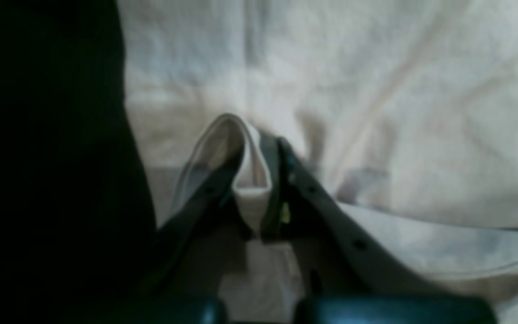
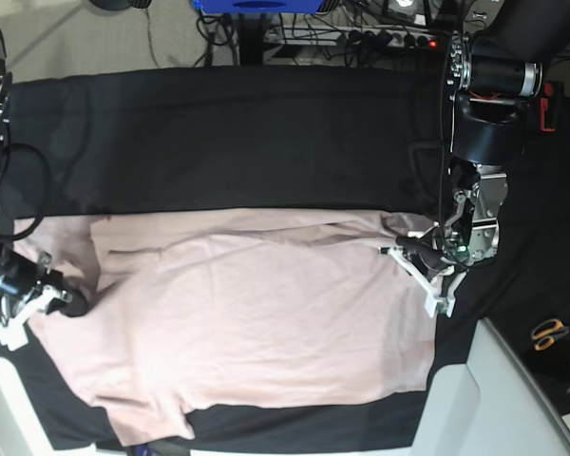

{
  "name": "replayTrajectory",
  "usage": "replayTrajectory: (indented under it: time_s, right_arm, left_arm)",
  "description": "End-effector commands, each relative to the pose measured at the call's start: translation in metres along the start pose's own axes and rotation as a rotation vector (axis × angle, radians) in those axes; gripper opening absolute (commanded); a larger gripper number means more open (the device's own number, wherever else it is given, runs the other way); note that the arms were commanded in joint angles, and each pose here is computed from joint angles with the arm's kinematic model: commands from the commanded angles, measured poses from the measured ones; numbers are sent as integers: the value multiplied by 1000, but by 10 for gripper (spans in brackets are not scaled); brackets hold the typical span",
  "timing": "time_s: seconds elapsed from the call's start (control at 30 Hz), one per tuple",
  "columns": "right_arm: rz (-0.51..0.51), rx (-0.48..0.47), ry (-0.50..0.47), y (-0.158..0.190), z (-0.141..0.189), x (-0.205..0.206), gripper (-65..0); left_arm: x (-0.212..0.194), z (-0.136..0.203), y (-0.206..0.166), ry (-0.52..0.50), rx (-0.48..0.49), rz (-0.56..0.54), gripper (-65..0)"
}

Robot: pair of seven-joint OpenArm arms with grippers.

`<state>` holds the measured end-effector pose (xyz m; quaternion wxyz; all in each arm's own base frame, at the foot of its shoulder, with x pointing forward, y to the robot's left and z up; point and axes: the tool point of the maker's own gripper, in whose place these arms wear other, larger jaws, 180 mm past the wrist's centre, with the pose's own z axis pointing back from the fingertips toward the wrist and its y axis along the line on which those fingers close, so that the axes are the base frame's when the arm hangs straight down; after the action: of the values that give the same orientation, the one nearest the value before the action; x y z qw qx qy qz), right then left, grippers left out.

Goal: Fold the T-shirt properly
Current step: 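Lower the held edge and open both grippers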

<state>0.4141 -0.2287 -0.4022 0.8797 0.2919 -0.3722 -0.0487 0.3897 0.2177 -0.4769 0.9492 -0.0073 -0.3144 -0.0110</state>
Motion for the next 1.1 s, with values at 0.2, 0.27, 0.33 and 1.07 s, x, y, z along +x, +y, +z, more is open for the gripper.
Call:
replayTrajectory:
  time_s: [0.2,0.27,0.33,1.07]
  right_arm:
    - [62,28,-55,13,-5,23,-648]
    - [57,27,-62,12,-4,24,-648]
    - [55,27,-64,12,-4,25,-648]
    - [49,32,-105,14,-3,31,-648]
  left_arm:
    - [30,4,6,-91,8,4,-650]
    - [30,4,6,-100,9,2,-650]
    - [29,4,6,-103,10,3,-650]
    - [39,6,6,-126,7,9,-650]
